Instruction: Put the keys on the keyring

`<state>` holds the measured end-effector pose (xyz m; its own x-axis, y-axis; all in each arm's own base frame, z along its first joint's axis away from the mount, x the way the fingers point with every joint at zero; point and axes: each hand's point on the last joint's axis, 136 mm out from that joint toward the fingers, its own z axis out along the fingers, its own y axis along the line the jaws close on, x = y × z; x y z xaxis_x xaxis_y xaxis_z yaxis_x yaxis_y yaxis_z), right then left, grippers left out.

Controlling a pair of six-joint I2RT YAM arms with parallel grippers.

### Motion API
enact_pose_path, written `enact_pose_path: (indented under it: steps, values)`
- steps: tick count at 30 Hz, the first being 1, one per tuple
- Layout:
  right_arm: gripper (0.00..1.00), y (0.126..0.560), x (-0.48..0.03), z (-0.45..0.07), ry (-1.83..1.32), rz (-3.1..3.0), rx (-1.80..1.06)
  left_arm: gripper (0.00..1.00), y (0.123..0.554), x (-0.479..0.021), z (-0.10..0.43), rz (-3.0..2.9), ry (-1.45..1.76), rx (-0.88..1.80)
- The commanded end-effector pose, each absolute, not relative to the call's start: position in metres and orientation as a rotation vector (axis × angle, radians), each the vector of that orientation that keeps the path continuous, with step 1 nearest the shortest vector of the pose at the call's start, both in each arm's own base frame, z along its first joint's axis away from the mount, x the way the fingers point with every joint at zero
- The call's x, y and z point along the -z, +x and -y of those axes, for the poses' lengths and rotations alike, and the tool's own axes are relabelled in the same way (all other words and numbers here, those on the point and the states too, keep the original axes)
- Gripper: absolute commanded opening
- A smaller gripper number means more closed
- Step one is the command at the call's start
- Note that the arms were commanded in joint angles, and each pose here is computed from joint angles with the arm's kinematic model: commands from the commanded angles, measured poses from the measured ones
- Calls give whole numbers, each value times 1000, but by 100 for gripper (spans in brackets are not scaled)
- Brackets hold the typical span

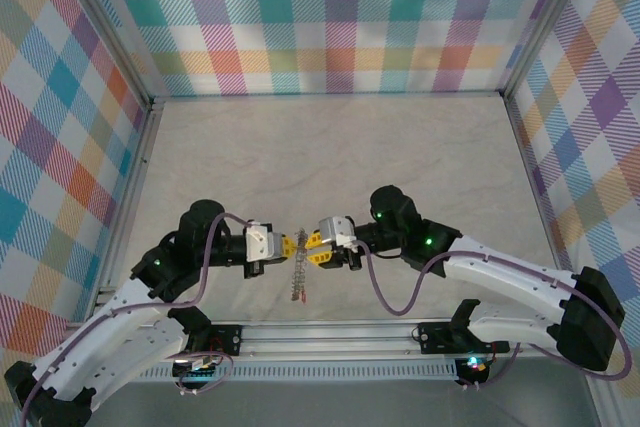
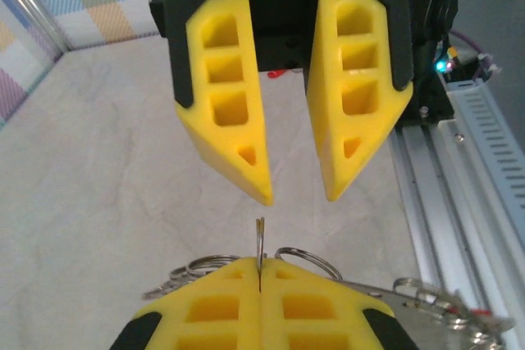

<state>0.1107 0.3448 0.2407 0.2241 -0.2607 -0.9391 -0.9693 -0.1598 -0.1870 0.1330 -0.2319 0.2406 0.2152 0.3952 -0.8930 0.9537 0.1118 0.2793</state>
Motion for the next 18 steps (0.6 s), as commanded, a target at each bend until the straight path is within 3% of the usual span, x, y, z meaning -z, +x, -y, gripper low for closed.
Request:
enact_pose_path:
  steps: [1, 13, 18]
  values:
    - [27, 107, -235, -346, -1675, -1150, -908, 0, 129, -261, 229, -1229, 1492, 604]
    - [32, 124, -236, -362, -1584, -1081, -676, 0, 123, -265, 235, -1202, 1547, 652]
    - [18, 116, -234, -364, -1614, -1052, -704, 0, 125, -267, 237, -1202, 1549, 655]
